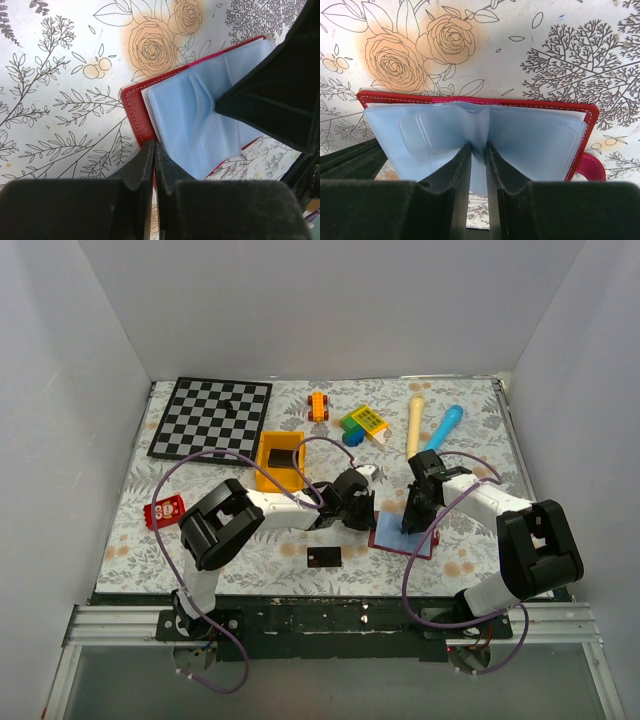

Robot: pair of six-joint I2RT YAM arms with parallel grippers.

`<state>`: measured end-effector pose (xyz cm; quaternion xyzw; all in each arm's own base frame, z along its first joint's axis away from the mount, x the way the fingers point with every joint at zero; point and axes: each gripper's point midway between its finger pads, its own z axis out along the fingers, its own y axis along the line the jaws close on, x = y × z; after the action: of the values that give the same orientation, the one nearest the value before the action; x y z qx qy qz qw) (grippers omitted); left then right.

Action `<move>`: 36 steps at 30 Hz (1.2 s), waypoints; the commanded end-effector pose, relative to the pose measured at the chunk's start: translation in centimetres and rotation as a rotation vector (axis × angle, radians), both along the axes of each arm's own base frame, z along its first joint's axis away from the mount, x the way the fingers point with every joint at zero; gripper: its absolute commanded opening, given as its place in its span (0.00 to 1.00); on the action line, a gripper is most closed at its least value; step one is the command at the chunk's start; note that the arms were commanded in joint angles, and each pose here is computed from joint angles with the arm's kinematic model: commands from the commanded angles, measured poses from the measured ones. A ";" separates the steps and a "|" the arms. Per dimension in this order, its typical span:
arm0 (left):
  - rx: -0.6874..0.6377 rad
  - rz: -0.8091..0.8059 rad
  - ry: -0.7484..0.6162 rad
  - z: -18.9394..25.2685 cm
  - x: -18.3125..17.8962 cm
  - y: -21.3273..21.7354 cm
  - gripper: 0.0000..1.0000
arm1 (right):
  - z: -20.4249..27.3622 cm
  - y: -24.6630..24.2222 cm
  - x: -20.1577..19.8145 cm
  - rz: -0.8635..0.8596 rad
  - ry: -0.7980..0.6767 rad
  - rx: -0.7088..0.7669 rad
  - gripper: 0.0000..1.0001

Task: Put the credit cards into the card holder
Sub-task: Open the card holder at the center of the board.

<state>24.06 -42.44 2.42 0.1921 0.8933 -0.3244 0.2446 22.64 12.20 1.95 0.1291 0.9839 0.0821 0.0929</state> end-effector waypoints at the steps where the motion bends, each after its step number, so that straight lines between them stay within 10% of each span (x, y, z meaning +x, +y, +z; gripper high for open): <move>1: 0.002 -0.031 0.002 0.2 -0.4 -0.7 0.00 | -0.1 -0.7 0.4 0.005 -0.004 -0.045 0.25; 36: -0.130 -0.141 -0.020 4.2 -1.8 -4.7 0.00 | 1.4 0.2 0.7 0.008 -0.061 0.021 0.43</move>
<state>22.21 -45.89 5.25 0.2277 0.8645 -0.3821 0.2339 22.79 12.59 2.25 0.1276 0.9829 0.0932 0.0948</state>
